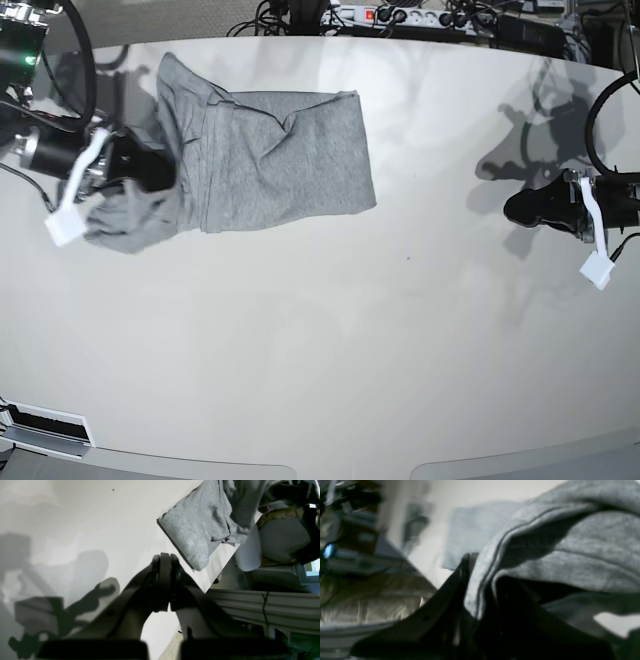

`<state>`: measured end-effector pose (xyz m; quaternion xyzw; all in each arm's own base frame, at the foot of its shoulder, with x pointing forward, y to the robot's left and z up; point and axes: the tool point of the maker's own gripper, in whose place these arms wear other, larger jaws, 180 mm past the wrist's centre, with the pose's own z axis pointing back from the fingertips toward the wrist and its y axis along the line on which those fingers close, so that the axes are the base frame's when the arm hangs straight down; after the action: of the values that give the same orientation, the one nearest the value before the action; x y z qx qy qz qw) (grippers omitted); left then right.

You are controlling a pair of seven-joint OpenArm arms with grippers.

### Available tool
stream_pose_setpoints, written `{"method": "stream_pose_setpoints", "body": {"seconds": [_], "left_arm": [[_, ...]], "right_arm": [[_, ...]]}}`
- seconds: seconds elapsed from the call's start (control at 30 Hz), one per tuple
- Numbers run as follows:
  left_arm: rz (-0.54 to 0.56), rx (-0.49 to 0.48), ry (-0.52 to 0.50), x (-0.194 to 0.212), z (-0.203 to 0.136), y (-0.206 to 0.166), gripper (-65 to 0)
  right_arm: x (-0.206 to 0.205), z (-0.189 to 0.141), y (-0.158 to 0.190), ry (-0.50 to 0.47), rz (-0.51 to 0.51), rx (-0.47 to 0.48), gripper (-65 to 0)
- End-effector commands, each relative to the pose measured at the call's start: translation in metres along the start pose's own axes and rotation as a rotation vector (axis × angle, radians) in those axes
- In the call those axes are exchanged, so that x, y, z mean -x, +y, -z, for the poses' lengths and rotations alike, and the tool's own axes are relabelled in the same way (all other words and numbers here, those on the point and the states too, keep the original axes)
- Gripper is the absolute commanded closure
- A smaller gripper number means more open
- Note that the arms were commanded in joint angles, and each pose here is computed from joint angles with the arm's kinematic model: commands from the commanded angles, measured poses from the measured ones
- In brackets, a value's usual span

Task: Layout the t-shirt on the table in an organized manner, then fold the t-shirt properly
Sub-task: 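Fold the collar end with the right gripper over the folded bundle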

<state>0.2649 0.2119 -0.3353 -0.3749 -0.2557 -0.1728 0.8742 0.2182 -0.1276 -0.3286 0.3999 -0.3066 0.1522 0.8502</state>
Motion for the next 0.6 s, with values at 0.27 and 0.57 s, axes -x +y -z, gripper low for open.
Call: {"method": "stream_pose_setpoints", "body": {"seconds": [0.27, 0.57], "left_arm": [[0.033, -0.001, -0.065, -0.021, -0.009, -0.002, 0.0], [0.023, 0.023, -0.08, -0.02, 0.0, -0.007, 0.0]], "right_arm": [[-0.023, 0.045, 0.11, -0.023, -0.236, -0.271, 0.0], [-0.01, 0.115, 0.152, 0.021, -0.327, -0.248, -7.4]]}}
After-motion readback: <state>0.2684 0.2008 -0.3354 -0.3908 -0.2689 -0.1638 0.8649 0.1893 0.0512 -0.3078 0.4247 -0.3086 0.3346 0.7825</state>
